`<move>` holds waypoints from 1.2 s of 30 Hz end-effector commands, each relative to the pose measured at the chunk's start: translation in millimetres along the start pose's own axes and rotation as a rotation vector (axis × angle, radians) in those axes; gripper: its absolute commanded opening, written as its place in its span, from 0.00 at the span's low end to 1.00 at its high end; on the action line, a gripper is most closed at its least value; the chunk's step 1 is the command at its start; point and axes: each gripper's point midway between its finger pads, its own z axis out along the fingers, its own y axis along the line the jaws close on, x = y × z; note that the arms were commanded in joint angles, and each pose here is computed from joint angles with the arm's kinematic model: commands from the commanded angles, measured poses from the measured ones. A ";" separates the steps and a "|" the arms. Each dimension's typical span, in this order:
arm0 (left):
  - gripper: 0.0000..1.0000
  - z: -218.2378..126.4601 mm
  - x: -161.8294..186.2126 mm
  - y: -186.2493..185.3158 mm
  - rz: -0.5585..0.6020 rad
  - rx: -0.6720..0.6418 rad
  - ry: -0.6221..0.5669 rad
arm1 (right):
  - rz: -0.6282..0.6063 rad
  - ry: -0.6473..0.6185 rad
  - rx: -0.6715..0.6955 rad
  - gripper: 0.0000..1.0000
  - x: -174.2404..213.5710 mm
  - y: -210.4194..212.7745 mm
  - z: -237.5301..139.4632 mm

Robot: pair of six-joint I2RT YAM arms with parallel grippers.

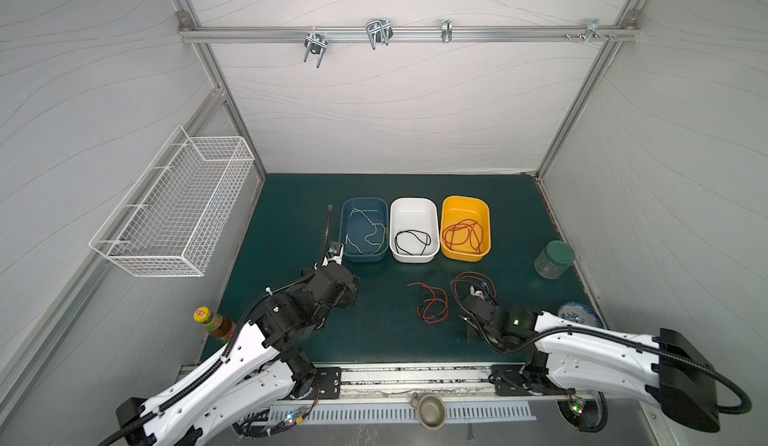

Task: Untangle the cables
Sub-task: 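Grasp a black wire in the tangle with the right gripper, then lift the black wire with the right gripper toward the white bin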

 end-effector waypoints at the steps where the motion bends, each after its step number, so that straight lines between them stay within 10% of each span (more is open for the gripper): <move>1: 0.96 -5.0 -11.8 -0.5 -0.039 0.013 -0.042 | 0.023 -0.034 0.017 0.33 -4.4 -4.0 -2.2; 11: 0.96 -5.5 -11.6 -0.3 -0.041 0.016 -0.045 | -0.016 -0.066 0.031 0.00 -16.8 -0.4 -15.0; 36: 0.96 -4.0 -11.2 -1.2 -0.036 0.015 -0.043 | -0.241 -0.428 -0.104 0.00 -138.6 55.3 -184.6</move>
